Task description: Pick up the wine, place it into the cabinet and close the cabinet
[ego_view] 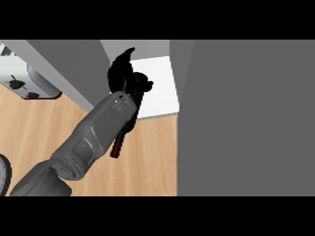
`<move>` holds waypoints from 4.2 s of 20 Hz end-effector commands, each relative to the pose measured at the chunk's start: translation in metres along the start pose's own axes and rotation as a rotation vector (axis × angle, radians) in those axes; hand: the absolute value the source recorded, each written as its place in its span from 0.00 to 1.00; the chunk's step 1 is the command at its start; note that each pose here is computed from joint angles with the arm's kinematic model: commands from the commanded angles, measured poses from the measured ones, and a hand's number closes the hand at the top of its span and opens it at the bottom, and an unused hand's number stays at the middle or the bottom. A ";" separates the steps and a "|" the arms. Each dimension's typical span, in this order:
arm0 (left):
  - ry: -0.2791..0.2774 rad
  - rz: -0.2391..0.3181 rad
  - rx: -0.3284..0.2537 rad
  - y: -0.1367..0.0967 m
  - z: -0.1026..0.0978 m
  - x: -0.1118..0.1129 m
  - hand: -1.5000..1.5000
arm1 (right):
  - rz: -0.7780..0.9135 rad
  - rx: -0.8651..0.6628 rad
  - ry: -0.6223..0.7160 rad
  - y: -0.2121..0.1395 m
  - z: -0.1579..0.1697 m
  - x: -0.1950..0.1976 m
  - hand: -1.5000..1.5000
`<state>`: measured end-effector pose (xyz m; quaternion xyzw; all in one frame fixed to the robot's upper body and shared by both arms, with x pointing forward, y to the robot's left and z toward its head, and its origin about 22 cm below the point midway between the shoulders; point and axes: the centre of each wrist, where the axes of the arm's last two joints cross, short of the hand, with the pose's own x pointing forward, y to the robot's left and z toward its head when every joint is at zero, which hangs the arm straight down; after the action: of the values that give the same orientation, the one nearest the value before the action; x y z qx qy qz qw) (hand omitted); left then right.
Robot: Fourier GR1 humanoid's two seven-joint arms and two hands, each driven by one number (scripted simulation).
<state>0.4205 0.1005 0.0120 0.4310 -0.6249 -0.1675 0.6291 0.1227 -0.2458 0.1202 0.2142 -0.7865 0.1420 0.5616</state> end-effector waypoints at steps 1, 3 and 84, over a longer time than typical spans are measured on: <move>0.014 0.033 -0.001 -0.005 0.007 -0.006 0.00 | -0.024 0.020 -0.050 0.002 0.003 0.015 0.00; -0.017 0.094 0.009 -0.005 0.008 0.005 0.00 | -0.036 0.010 -0.021 0.003 0.003 0.009 0.00; -0.343 1.028 -0.409 0.219 0.168 -0.141 1.00 | 0.127 0.215 0.115 0.018 0.014 0.043 1.00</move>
<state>0.1761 0.2520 0.0575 -0.0903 -0.8049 -0.0251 0.5860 0.1117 -0.2533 0.1281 0.1932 -0.7308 0.2632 0.5994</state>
